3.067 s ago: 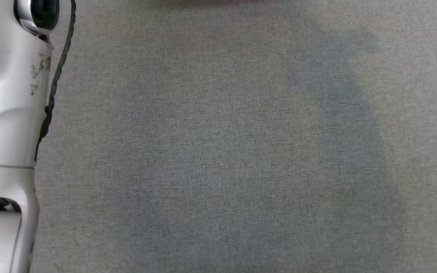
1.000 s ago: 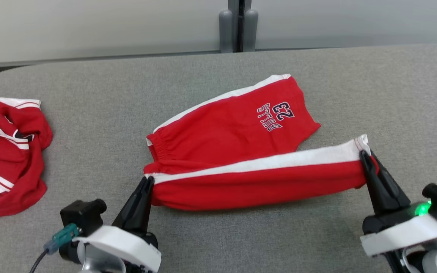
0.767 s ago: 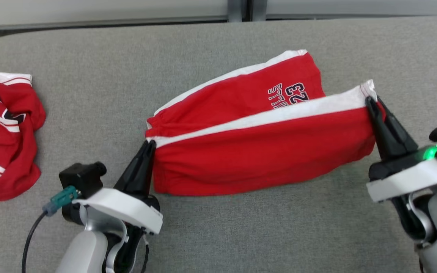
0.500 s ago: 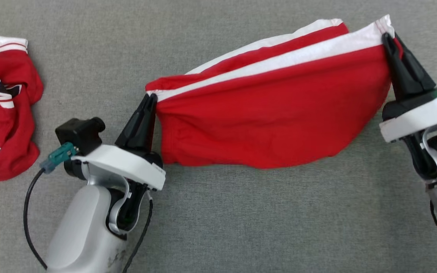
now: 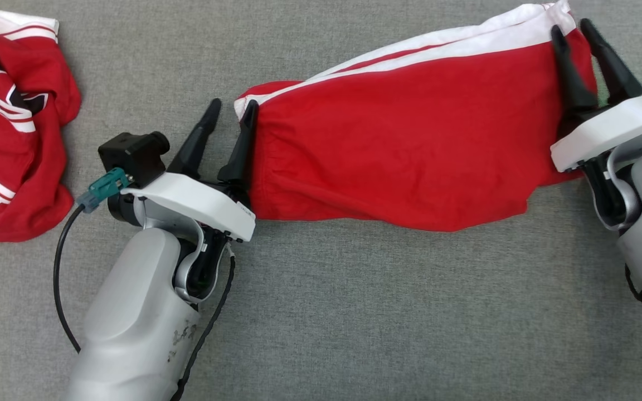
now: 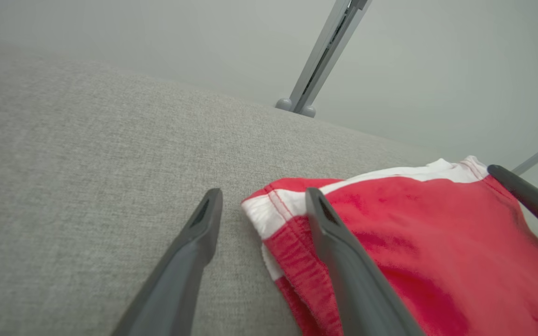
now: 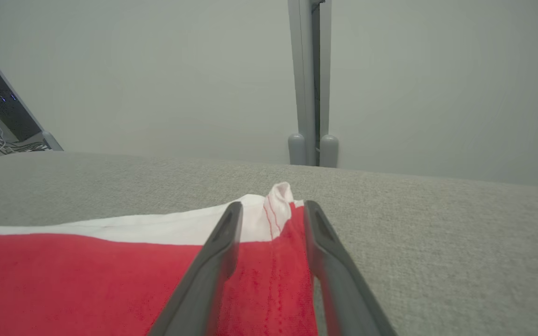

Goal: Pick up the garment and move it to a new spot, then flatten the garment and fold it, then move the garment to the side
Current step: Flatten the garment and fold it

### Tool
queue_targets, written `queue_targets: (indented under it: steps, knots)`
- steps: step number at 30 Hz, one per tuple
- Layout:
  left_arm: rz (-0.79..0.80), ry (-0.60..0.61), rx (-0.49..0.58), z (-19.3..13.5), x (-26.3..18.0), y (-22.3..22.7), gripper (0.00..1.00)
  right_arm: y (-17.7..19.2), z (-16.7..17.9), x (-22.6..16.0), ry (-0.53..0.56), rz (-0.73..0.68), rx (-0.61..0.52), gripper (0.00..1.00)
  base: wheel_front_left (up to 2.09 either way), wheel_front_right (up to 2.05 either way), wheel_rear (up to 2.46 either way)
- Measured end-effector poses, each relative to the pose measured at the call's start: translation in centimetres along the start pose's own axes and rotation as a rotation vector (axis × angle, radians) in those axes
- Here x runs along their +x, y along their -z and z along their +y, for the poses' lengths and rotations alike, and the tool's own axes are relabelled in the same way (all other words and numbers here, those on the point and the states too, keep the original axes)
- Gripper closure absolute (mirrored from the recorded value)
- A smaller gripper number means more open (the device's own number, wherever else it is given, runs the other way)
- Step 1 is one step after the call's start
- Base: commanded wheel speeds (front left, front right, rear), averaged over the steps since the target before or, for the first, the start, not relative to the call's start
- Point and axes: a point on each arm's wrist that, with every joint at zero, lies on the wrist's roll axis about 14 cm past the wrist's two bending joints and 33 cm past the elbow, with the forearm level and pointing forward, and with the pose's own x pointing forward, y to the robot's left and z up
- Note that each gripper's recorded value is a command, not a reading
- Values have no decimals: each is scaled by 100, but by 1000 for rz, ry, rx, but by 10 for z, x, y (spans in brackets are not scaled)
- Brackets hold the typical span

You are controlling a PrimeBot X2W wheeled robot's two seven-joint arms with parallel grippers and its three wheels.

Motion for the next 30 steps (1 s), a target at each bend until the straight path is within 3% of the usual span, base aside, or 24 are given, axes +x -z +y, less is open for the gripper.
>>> queue_targets:
  steps: [7,10,14,24,30]
  knots:
    - [-113,-31,79,3,-8,-21,0,-25,10,-11,-19,-78,-102,0,0,0,0]
    - [-206,-56,131,3,-18,-49,0,-56,17,-30,-17,-182,-130,0,0,0,0]
    - [-302,-81,179,3,-38,-77,0,-61,25,-60,-3,-219,-135,0,0,0,0]
    - [-280,-108,219,3,-86,-62,0,-41,25,-144,118,-188,-78,0,0,0,0]
    - [-253,-108,236,2,-97,-51,0,-40,27,-167,158,-180,-58,0,0,0,0]
